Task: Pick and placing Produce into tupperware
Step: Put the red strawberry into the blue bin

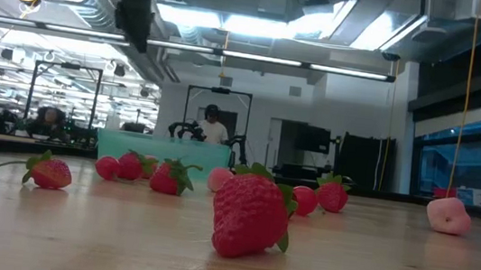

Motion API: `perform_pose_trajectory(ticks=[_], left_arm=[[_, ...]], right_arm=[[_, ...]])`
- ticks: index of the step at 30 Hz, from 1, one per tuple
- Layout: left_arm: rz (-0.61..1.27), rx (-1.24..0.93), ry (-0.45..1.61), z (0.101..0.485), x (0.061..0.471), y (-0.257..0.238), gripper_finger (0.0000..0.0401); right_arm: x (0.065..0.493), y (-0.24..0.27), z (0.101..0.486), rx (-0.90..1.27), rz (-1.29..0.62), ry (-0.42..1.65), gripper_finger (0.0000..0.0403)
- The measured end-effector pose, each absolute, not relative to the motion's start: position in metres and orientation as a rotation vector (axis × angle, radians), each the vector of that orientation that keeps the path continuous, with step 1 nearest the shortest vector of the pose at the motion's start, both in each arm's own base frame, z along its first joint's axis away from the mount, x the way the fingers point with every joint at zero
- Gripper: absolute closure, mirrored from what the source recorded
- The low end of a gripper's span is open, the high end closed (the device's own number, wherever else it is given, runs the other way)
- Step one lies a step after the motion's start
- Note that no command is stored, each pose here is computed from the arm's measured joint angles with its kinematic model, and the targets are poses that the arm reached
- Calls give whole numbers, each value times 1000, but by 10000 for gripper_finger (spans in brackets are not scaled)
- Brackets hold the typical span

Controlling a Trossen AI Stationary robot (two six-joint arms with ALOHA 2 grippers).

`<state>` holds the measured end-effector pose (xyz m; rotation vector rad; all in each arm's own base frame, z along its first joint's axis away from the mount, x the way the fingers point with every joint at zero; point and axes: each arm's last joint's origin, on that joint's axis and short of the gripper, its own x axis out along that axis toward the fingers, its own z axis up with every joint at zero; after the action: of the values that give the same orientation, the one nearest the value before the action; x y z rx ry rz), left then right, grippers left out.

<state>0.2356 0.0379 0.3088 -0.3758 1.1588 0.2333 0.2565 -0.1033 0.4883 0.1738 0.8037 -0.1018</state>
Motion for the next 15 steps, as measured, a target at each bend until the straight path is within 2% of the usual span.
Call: perform_pose_trajectory(ticks=[6, 15], left_arm=[[175, -345, 1153, 292, 265, 19, 197], [269, -232, 1243, 241, 309, 14, 197]], right_arm=[[256, -101, 487, 183, -98, 818, 282], [256, -101, 487, 141, -80, 818, 282]])
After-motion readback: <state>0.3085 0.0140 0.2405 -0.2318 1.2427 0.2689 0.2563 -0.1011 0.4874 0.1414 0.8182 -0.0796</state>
